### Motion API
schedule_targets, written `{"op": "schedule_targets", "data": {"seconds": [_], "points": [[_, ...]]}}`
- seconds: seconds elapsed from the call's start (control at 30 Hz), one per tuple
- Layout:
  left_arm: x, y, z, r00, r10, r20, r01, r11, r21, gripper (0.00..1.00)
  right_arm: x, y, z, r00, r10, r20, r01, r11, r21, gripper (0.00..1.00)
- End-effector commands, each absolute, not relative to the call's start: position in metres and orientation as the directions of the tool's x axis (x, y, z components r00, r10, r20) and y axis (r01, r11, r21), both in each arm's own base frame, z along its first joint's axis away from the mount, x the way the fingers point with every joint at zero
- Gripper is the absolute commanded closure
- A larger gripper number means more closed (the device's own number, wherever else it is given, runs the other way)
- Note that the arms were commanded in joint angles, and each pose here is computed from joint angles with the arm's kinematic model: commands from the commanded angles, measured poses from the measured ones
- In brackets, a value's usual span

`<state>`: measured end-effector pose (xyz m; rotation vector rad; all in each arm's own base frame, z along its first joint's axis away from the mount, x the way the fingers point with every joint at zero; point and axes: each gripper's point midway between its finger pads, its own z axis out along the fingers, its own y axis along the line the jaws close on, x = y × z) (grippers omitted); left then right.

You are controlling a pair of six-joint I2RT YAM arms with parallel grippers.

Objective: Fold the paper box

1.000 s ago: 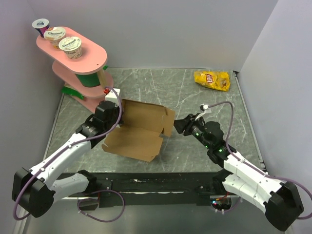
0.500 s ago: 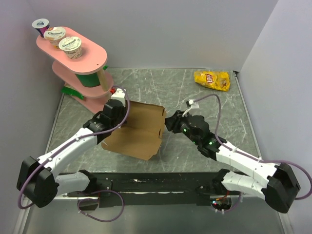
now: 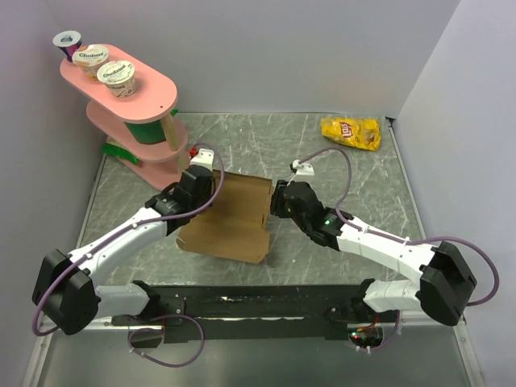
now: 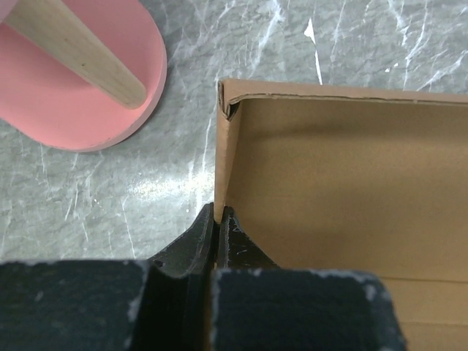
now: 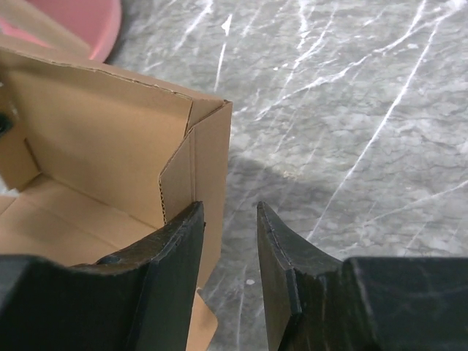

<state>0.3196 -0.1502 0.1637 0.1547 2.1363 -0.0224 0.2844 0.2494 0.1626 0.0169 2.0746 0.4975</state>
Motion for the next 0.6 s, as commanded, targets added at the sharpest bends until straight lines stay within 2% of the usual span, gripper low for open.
{"op": "schedule_targets", "data": {"seconds": [0.0, 0.33, 0.43, 0.57], "points": [[0.327, -0.157, 0.175, -0.515, 0.115, -0.849, 0.12, 0.991, 0.062, 0.99, 0.293, 0.256, 0.182, -0.5, 0.236, -0.833, -0.176, 0.914, 0.364, 0.57], [0.323, -0.169, 0.169, -0.537, 0.122, -0.834, 0.153, 0.987, 0.046, 0.99, 0.292, 0.271, 0.173, -0.535, 0.258, -0.805, -0.189, 0.892, 0.411, 0.55], [0.323, -0.172, 0.167, -0.551, 0.089, -0.829, 0.189, 0.982, -0.02, 0.99, 0.284, 0.265, 0.173, -0.539, 0.269, -0.798, -0.202, 0.878, 0.433, 0.49], [0.322, -0.177, 0.164, -0.57, 0.068, -0.819, 0.232, 0.969, -0.081, 0.99, 0.274, 0.253, 0.173, -0.533, 0.348, -0.772, -0.263, 0.799, 0.542, 0.41]]}}
